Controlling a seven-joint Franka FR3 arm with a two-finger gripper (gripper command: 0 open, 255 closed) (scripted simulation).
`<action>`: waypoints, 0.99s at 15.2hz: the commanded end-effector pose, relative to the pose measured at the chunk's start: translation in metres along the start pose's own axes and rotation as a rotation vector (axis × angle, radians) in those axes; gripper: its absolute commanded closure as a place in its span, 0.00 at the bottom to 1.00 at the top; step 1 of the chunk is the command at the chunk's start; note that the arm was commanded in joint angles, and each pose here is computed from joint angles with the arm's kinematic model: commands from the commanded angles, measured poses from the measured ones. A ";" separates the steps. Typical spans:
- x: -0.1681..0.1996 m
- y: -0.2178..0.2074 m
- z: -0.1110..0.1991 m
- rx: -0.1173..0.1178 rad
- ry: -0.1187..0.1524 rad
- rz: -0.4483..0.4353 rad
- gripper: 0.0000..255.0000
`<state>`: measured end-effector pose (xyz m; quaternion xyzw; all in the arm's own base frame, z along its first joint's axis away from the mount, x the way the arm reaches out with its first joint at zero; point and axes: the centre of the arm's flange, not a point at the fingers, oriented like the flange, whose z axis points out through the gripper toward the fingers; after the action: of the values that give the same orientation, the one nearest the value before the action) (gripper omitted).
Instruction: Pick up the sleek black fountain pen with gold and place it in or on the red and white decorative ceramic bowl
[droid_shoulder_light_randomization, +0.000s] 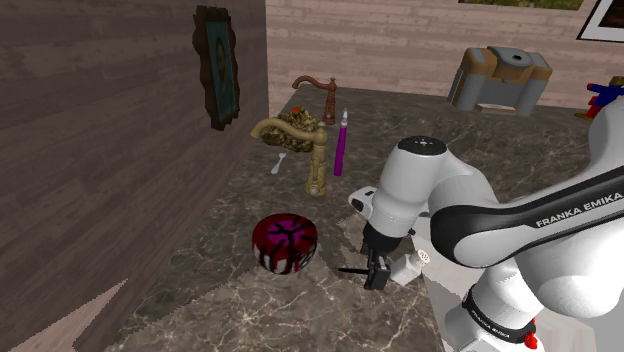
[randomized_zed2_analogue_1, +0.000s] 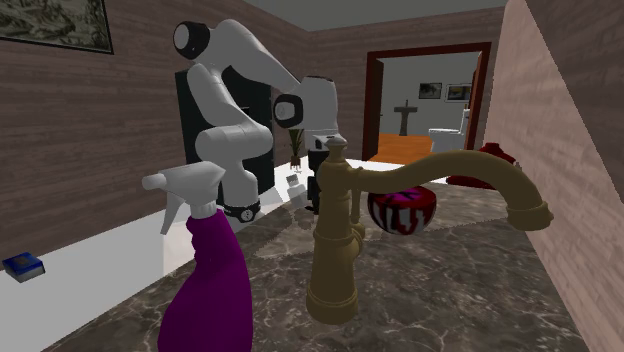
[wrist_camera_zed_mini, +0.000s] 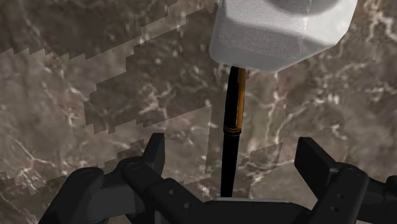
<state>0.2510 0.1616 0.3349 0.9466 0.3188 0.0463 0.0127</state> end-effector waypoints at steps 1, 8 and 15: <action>0.000 0.000 0.000 0.000 0.000 0.000 0.00; 0.000 0.000 0.000 0.000 0.000 0.000 1.00; 0.000 0.000 -0.005 0.000 0.000 0.000 1.00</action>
<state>0.2512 0.1620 0.3382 0.9465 0.3190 0.0476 0.0124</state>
